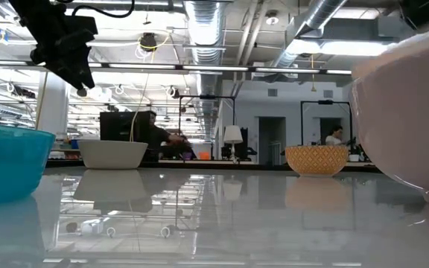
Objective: Nest bowls inside each other
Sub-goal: Stack the light orange bowl on top of the white bowl
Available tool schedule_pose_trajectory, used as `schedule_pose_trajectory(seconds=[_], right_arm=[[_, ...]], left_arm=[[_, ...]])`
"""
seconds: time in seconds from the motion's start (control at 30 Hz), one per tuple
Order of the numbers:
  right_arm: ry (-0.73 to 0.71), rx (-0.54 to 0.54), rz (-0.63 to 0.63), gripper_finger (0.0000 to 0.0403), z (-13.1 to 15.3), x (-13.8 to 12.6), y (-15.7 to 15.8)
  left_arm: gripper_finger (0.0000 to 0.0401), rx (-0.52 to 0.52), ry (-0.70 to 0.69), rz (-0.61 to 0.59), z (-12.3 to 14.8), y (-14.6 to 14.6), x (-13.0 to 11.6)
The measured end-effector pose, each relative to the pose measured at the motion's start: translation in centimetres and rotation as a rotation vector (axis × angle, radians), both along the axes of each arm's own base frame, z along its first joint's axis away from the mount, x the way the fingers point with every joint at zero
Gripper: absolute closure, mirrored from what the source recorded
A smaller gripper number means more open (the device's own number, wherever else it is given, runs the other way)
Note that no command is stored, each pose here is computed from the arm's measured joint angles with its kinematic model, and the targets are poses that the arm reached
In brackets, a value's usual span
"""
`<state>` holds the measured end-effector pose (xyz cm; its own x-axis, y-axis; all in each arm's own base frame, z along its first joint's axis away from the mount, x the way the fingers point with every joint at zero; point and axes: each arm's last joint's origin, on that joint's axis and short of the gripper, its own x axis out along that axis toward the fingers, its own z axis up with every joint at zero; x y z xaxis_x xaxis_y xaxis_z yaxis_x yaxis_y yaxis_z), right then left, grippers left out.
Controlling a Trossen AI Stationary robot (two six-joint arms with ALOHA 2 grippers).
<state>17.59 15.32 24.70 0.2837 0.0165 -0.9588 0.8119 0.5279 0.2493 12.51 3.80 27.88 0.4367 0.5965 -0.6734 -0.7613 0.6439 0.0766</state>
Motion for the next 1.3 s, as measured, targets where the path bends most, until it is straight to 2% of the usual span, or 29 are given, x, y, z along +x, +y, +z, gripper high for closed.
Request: schedule_pose_trajectory(seconds=[0.27,0.43,0.63,0.7,0.8,0.9,0.97,1.1,1.17,1.3], right_arm=[[0.090,0.041,0.020,0.0213,0.1,-0.5,-0.2],[0.096,0.118,0.027,0.0148,2.1,-1.0,-1.1],[-0.015,0.206,0.012,0.0128,5.1,-1.8,-2.4],[-0.087,0.257,0.048,0.0128,5.7,-1.7,-2.1],[-0.191,0.310,0.136,0.0144,6.2,-1.5,-1.5],[-0.234,0.382,0.185,0.0191,5.9,-1.2,-0.8],[-0.245,0.399,0.197,0.0241,5.4,-1.1,-0.4],[-0.294,0.423,0.226,0.0367,4.0,-0.9,0.3],[-0.281,0.424,0.214,0.0383,2.9,-1.2,0.4],[-0.294,0.465,0.196,0.0366,1.4,-1.5,1.0]], left_arm=[[0.0146,-0.003,-0.002,-0.001,0.0,0.0,0.0],[0.0146,-0.003,-0.001,-0.001,0.0,0.0,0.0],[0.0146,0.000,0.004,-0.006,0.0,0.0,0.0],[0.0146,0.001,0.004,-0.007,0.0,0.0,0.0],[0.0146,0.000,0.004,-0.006,0.0,0.0,0.0],[0.0146,0.000,0.003,-0.005,0.0,0.0,0.0],[0.0146,0.000,0.003,-0.005,0.0,0.0,0.0],[0.0146,0.002,0.003,-0.002,0.0,0.0,0.0],[0.0146,0.003,0.003,-0.001,0.0,0.0,0.0],[0.0146,0.001,0.002,-0.001,0.0,0.0,0.0]])
